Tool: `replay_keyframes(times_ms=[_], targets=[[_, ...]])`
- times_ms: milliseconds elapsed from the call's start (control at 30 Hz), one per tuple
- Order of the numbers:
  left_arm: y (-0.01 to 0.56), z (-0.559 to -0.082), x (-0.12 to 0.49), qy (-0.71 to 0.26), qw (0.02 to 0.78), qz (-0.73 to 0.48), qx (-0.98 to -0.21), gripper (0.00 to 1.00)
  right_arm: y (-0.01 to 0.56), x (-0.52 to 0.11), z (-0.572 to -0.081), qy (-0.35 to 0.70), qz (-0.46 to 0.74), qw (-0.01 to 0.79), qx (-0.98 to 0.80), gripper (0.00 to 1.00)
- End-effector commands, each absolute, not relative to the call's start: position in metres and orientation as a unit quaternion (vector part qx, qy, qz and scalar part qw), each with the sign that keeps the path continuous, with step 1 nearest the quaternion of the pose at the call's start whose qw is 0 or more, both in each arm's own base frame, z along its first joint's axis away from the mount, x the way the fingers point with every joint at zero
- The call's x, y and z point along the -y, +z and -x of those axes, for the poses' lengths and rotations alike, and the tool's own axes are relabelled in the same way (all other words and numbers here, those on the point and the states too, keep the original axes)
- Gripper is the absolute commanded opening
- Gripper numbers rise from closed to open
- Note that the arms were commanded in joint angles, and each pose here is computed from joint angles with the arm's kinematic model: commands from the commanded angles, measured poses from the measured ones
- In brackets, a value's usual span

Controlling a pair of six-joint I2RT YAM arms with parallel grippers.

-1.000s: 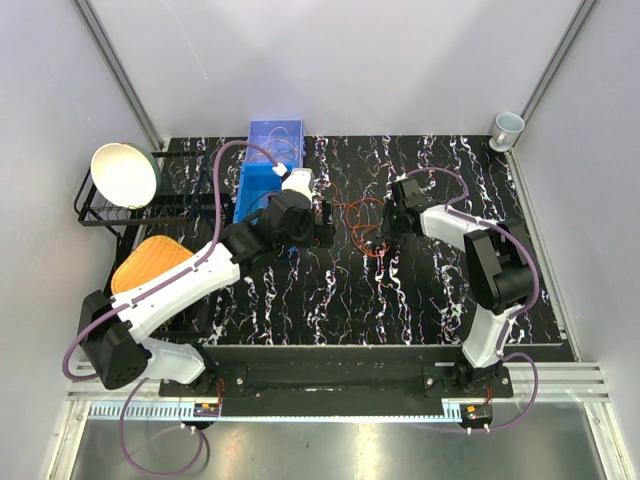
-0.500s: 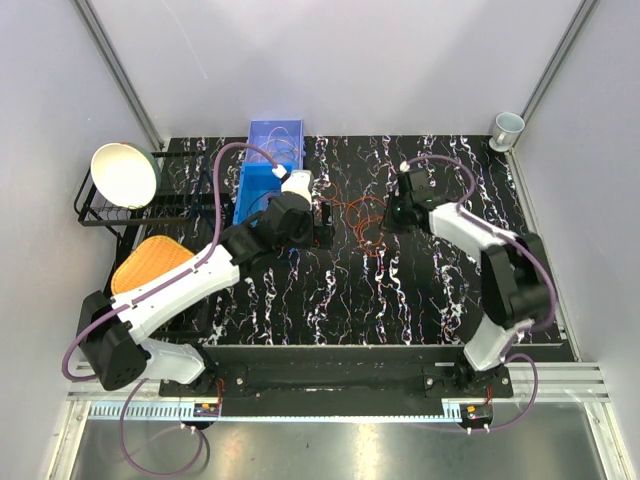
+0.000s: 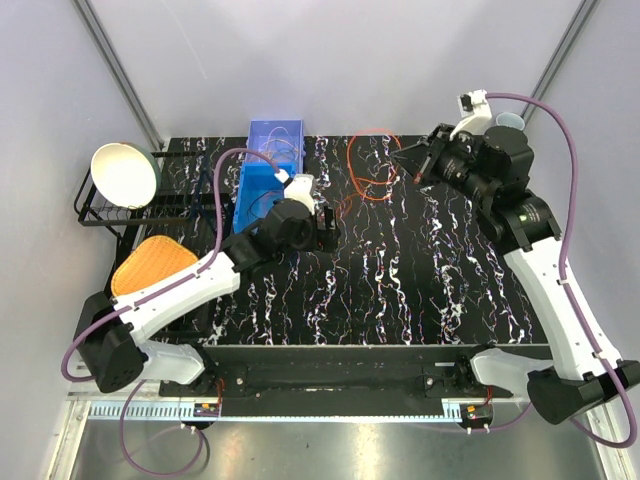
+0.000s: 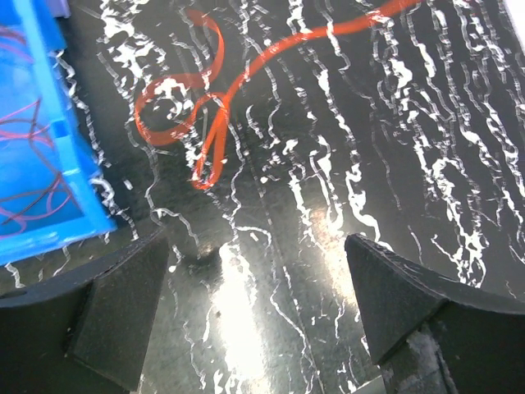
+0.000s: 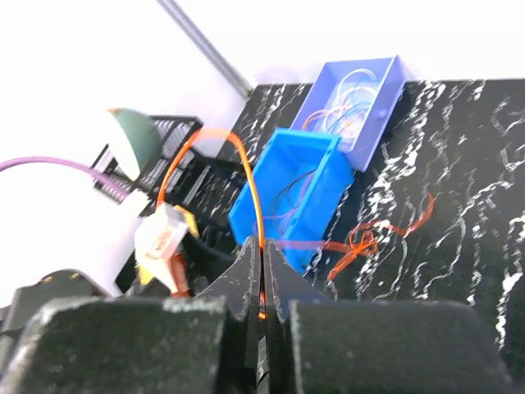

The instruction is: Untangle the cables

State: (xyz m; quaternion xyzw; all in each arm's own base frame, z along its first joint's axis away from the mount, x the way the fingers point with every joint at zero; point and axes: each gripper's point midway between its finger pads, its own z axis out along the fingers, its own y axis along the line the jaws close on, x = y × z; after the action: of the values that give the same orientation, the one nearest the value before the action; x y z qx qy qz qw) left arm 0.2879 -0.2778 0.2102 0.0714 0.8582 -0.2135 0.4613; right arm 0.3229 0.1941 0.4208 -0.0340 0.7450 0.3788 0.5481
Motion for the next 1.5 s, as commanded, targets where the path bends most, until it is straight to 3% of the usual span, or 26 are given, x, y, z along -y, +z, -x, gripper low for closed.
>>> replay_keyframes(times_ms=[0,167,367,867,1233,1467], targets=[[0.231,-0.286,0.302,-0.262,0.495,-0.099,-0.823,0.91,0.394,-0.201,-0.319,0.390,0.025,0.492,-0.778,0.00],[0.239,-0.271,0.329,-0.293,0.514,-0.139,-0.794,0.91,0.399,-0.204,-0.318,0.403,0.020,0.487,-0.775,0.00],[0.221,-0.266,0.353,-0.260,0.514,-0.184,-0.796,0.91,0.401,-0.210,-0.312,0.421,0.023,0.469,-0.776,0.00],[0.218,-0.288,0.380,-0.257,0.564,-0.150,-0.770,0.85,0.430,-0.208,-0.288,0.444,0.026,0.470,-0.763,0.00],[0.199,-0.302,0.390,-0.228,0.565,-0.156,-0.778,0.70,0.463,-0.204,-0.266,0.461,0.037,0.484,-0.743,0.00],[0.202,-0.307,0.393,-0.218,0.574,-0.158,-0.773,0.68,0.467,-0.206,-0.260,0.471,0.041,0.479,-0.740,0.00]])
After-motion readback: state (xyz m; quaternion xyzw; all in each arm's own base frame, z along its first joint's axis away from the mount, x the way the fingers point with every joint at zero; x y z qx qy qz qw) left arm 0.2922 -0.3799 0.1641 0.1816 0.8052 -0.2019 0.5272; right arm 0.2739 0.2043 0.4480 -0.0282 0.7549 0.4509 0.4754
